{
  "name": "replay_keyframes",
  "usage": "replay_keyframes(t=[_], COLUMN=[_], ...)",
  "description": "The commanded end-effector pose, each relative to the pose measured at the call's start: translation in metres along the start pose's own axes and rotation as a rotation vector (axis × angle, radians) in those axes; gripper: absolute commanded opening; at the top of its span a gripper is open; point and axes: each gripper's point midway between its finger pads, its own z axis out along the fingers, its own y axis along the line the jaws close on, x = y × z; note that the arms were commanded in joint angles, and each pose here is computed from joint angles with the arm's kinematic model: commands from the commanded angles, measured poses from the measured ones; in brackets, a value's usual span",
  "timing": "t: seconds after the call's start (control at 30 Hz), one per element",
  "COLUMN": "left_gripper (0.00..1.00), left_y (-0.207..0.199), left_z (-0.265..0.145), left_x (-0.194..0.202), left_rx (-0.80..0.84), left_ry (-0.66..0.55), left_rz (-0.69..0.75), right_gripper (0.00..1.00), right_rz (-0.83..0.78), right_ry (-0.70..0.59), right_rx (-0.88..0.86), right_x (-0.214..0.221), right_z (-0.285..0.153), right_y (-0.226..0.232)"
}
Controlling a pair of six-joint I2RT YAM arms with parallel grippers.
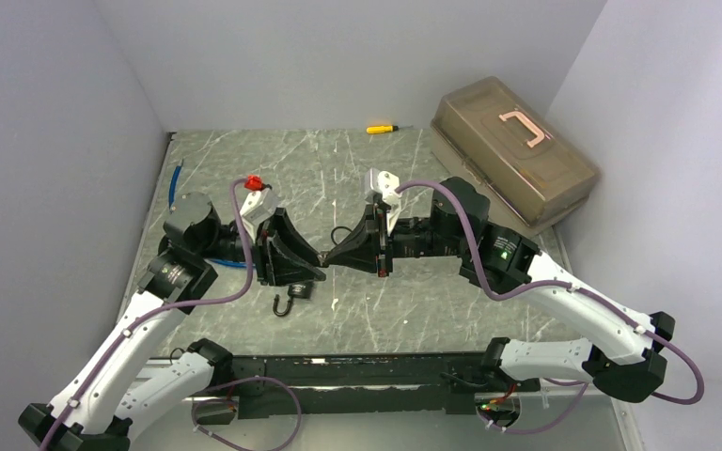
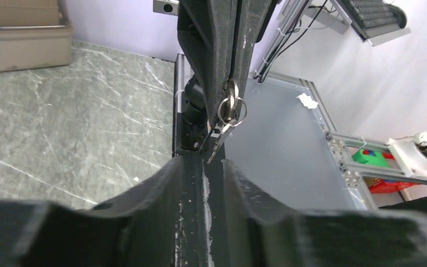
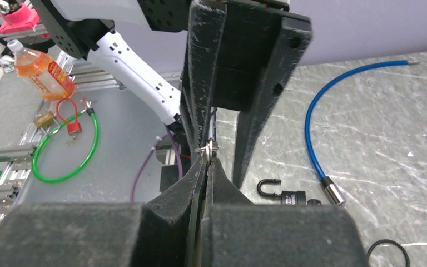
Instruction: Unlock with the key
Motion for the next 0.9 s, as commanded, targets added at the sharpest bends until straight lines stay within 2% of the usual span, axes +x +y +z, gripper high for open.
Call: replay_keyframes(t=[0.0,0.1,0.5,0.57,0.63,0.7,0.87], left_gripper=[0.32,0.23,0.28,0.22,0.09,0.00,0.00], left_y=[-0.018,-0.021,-0.032,-0.031,-0.028,-0.026,-0.012], left_z=[-0.002,-0.003,-0.005,-0.005,-0.006,-0.007,-0.009], left_x=[-0.017,-0.019,-0.025,-0.024,-0.020,-0.018,-0.028], left_rx=[0.047,0.047,0.072,0.068,0.055,0.036,-0.056], left_ry=[-0.022,-0.024,-0.031,-0.024,-0.015,-0.009,-0.029], left_rz=[0.091,0.108,0.125,0.134,0.142,0.152,0.185], right_gripper=[0.00,0.00,0.00,0.00,0.00,0.00,0.00], right_rz=[-0.041,-0.037,-0.032,-0.033,-0.035,-0.036,-0.022], right_ry=[-0.088,-0.083,-0.087,-0.089,-0.092,-0.091,-0.075], right_rx=[0.006,0.008,0.015,0.019,0.024,0.029,0.010], right_x=[-0.020,-0.018,-0.016,-0.017,-0.018,-0.017,-0.013], right_z=[0.001,0.002,0.003,0.003,0.001,-0.001,-0.003], right_y=[0.000,-0.001,-0.003,-0.003,-0.003,-0.003,0.002])
